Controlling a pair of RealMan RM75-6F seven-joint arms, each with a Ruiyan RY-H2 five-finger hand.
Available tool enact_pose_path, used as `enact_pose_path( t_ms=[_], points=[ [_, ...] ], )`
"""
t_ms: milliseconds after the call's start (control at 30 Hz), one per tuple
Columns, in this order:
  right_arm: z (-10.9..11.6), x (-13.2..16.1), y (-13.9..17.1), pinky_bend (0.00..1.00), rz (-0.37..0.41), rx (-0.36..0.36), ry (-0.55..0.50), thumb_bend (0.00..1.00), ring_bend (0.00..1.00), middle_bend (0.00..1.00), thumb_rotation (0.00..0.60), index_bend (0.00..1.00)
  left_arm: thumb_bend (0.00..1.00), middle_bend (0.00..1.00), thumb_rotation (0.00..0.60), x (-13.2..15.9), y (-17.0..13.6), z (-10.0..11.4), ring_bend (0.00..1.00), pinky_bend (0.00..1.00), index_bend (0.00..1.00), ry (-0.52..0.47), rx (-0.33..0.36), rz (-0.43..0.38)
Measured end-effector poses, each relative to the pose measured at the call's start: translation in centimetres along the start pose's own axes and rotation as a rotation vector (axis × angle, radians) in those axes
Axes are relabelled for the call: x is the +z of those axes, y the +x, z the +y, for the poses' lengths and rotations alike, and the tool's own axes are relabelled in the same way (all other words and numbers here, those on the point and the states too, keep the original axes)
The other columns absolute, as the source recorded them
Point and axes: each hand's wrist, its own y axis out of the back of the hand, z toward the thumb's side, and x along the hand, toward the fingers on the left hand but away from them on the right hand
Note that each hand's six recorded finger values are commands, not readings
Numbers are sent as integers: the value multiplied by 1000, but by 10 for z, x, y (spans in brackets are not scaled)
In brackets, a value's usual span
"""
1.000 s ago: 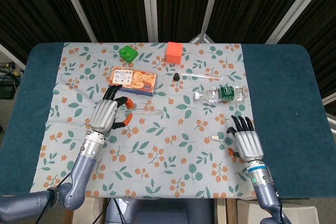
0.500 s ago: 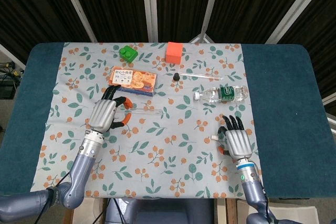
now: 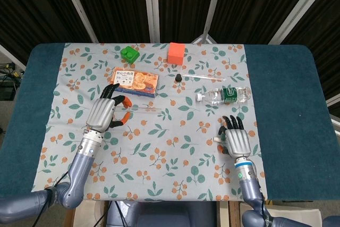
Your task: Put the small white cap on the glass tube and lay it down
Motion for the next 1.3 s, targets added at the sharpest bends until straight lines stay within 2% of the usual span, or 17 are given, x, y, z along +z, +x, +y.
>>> enact_pose_path(
  t_ms=[200,733,933,1300],
  points=[
    [0,3,-2,0,-1,-3,-7,349,1,148,600,512,752,494,600,-3,1,2,80,0,550,-1,2,1],
    [-3,0,-5,0,-20,10,14,354,1,149,600,512,752,494,600,-6,0,6,80,0,553,3,5,3],
    [-4,-1,-5,0,-24,15,15,389,1,149,600,513,752,494,600,-5,0,6,80,0,554,4,5,0],
    [-6,-1,-4,0,-22,20,6,429,7,201,600,584,752,494,600,-7,0,1,80,0,557,6,-5,8]
  ],
)
